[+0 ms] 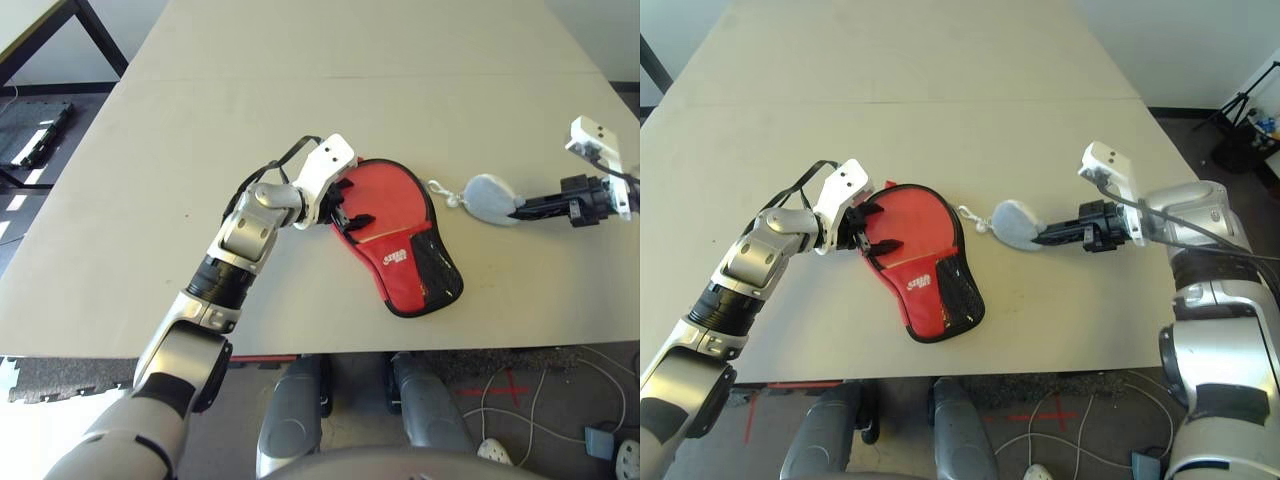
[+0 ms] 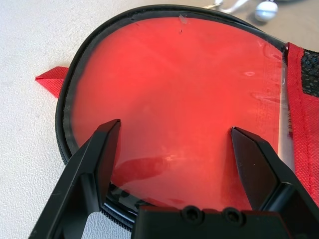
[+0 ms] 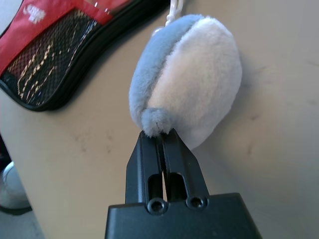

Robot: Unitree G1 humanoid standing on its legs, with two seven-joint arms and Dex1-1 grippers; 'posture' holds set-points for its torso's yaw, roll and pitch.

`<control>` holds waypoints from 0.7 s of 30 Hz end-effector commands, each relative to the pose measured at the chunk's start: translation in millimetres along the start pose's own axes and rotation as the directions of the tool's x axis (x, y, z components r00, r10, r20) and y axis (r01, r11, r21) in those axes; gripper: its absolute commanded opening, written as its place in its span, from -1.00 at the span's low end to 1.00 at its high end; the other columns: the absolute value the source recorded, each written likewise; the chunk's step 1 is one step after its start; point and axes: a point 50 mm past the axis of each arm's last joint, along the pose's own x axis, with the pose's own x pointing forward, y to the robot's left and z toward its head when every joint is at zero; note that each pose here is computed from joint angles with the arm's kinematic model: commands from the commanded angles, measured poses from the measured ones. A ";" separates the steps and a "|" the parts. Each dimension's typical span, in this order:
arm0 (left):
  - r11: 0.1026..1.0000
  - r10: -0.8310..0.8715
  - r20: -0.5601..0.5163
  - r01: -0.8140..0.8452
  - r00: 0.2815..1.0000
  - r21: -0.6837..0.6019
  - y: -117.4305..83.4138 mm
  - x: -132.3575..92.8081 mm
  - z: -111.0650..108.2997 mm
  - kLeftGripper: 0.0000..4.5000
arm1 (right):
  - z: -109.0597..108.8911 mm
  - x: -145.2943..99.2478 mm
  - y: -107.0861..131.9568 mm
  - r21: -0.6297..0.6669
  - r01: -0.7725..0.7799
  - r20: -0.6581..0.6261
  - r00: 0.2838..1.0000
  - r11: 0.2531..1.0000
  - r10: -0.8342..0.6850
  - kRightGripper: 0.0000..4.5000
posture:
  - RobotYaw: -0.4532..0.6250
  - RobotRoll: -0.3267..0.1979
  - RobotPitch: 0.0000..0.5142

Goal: Store the ping-pong paddle in its case and zip it.

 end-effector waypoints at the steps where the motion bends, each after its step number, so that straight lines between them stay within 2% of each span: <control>1: 0.997 -0.039 -0.125 0.031 0.991 -0.068 -8.4 9.1 -31.4 1.00 | -10.4 1.6 6.9 0.037 -0.051 -0.041 0.998 0.998 0.052 -0.99 | -0.29 0.25 -0.18; 9: 0.997 -0.035 -0.123 0.026 0.992 -0.071 -8.8 10.1 -31.4 1.00 | -19.1 3.5 23.3 0.080 -0.140 -0.067 0.987 0.987 0.145 -0.99 | -0.29 0.25 -0.17; 21: 0.997 -0.027 -0.121 0.018 0.992 -0.076 -8.3 11.0 -31.2 1.00 | -47.1 6.6 43.8 0.146 -0.226 -0.217 0.943 0.963 0.254 -0.99 | -0.29 0.25 -0.17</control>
